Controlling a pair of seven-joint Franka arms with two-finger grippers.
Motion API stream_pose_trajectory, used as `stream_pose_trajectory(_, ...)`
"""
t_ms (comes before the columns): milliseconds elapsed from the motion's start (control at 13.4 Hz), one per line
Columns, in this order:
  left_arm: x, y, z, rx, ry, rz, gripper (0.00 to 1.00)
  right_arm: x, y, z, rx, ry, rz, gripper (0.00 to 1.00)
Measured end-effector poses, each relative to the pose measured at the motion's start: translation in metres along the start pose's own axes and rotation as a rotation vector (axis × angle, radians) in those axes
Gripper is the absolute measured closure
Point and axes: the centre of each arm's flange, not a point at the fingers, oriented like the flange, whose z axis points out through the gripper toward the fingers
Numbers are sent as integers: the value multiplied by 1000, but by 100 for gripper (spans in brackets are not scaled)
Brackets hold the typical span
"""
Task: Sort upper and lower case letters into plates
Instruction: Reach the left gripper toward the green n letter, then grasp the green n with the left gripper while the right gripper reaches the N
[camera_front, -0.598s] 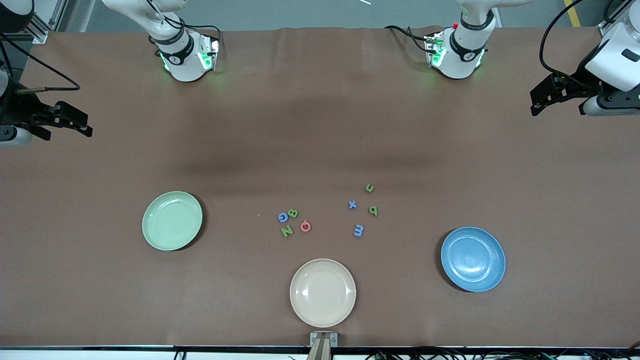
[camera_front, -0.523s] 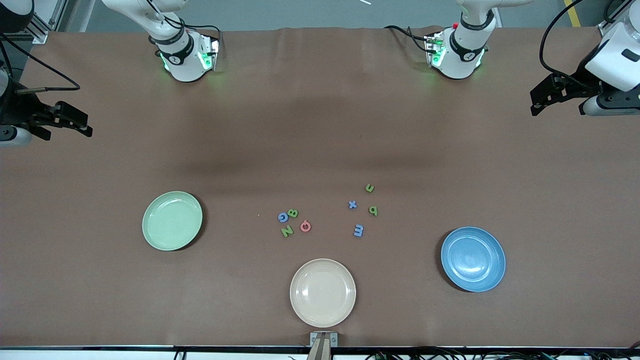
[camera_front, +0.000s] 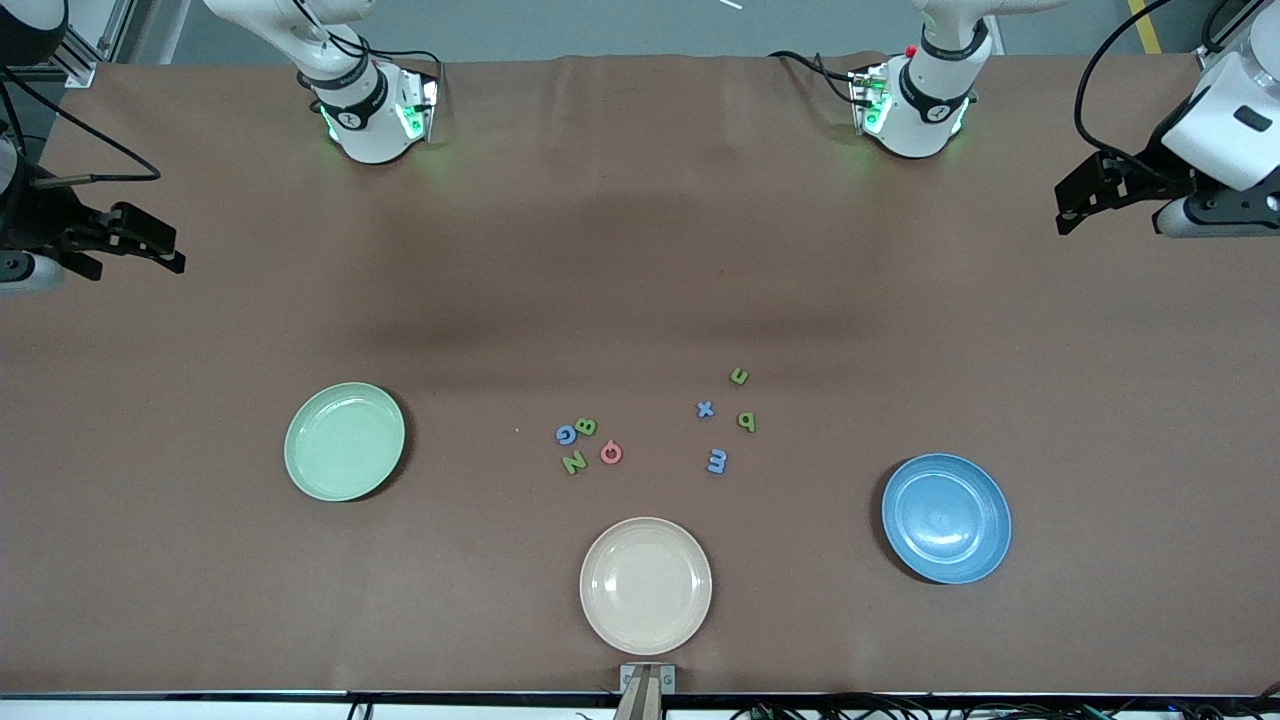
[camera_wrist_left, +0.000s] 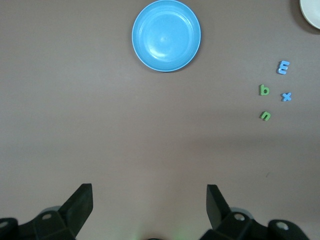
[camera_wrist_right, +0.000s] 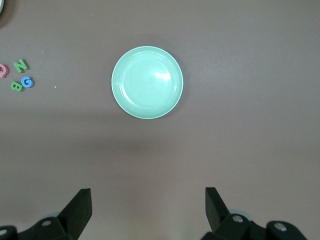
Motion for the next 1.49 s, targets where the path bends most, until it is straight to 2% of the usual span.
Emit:
stream_pose_trajectory(299, 24, 35, 41, -5, -68, 51, 0, -1, 0, 1, 1, -6, 1, 0)
stream_pose_trajectory(523, 40, 87, 90, -16, -77, 22, 0, -1, 1, 1, 1, -8, 2, 0)
stream_pose_trajectory(747, 41, 146, 146, -38, -48, -68, 0, 0, 2, -3, 0, 3, 3, 0)
stream_pose_trajectory(971, 29, 193, 206, -64, -23, -87, 0, 2, 4, -4, 0, 7, 8, 0)
stream_pose_trajectory(1270, 14, 244, 278, -56, -4, 15, 0, 16, 8, 19, 1, -29, 12, 0)
stream_pose_trajectory(1494, 9, 281, 326, -24, 66, 146, 3, 30, 10, 34, -1, -21, 14, 0)
